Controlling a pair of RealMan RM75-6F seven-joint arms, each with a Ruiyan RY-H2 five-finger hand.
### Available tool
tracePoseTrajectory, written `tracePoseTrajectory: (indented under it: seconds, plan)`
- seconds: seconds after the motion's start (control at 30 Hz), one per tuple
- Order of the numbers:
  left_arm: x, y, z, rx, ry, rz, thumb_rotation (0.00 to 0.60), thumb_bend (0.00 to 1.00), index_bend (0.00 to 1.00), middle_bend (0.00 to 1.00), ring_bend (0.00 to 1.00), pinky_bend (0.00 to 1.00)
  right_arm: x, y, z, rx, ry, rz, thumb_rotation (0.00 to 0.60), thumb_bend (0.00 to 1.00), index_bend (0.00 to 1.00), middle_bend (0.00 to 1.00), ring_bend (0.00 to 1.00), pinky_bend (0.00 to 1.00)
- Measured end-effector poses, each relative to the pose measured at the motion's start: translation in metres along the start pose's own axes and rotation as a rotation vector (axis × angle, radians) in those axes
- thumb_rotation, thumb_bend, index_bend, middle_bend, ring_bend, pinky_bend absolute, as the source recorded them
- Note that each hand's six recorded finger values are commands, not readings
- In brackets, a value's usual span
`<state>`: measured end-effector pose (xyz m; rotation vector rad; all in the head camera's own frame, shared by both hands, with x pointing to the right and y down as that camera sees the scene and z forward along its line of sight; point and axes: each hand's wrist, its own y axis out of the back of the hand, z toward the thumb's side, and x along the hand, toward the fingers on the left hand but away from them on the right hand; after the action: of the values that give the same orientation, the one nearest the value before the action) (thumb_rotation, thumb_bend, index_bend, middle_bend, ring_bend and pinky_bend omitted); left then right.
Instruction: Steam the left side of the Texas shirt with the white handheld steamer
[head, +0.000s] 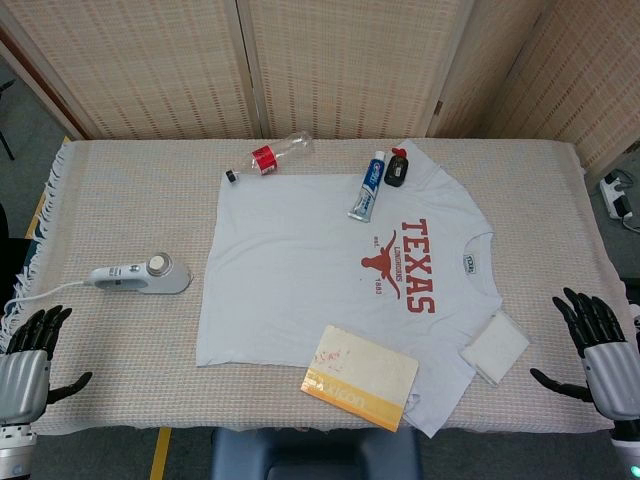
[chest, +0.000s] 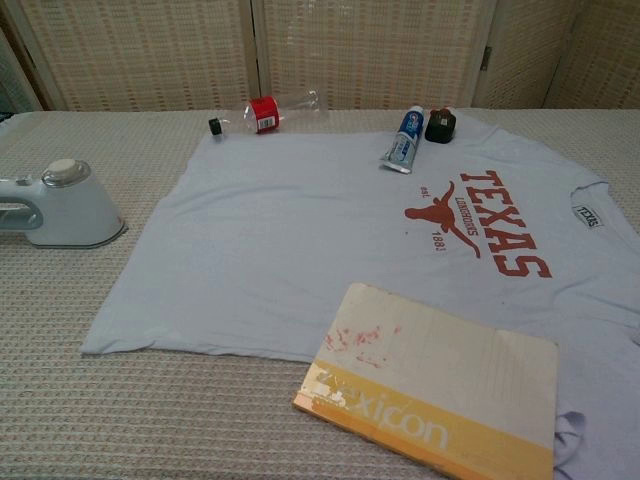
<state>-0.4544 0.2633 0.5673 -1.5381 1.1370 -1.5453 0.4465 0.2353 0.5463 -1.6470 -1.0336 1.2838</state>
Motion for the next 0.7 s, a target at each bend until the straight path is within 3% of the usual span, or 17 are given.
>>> tracePoseTrajectory:
  seconds: [0.4, 0.6, 0.7]
  plan:
    - [-0.003, -0.002, -0.003, -0.009, 0.009, -0.031, 0.6, 0.05, 0.16, 0.15, 0.1, 0.18, -0.012, -0.009, 0.007, 0.002, 0.033, 0.076, 0.493, 0.02, 0.0, 0.0, 0.0, 0.05]
    - [-0.002, 0.0, -0.002, -0.013, 0.003, -0.029, 0.6, 0.05, 0.16, 0.16, 0.11, 0.18, -0.015, -0.013, 0.012, -0.02, 0.051, 0.135, 0.496, 0.43, 0.0, 0.0, 0.0, 0.05]
    - [0.001, 0.002, 0.0, -0.022, -0.004, -0.022, 0.6, 0.05, 0.16, 0.17, 0.12, 0.18, -0.017, -0.016, 0.014, -0.037, 0.061, 0.163, 0.497, 0.55, 0.0, 0.0, 0.0, 0.05]
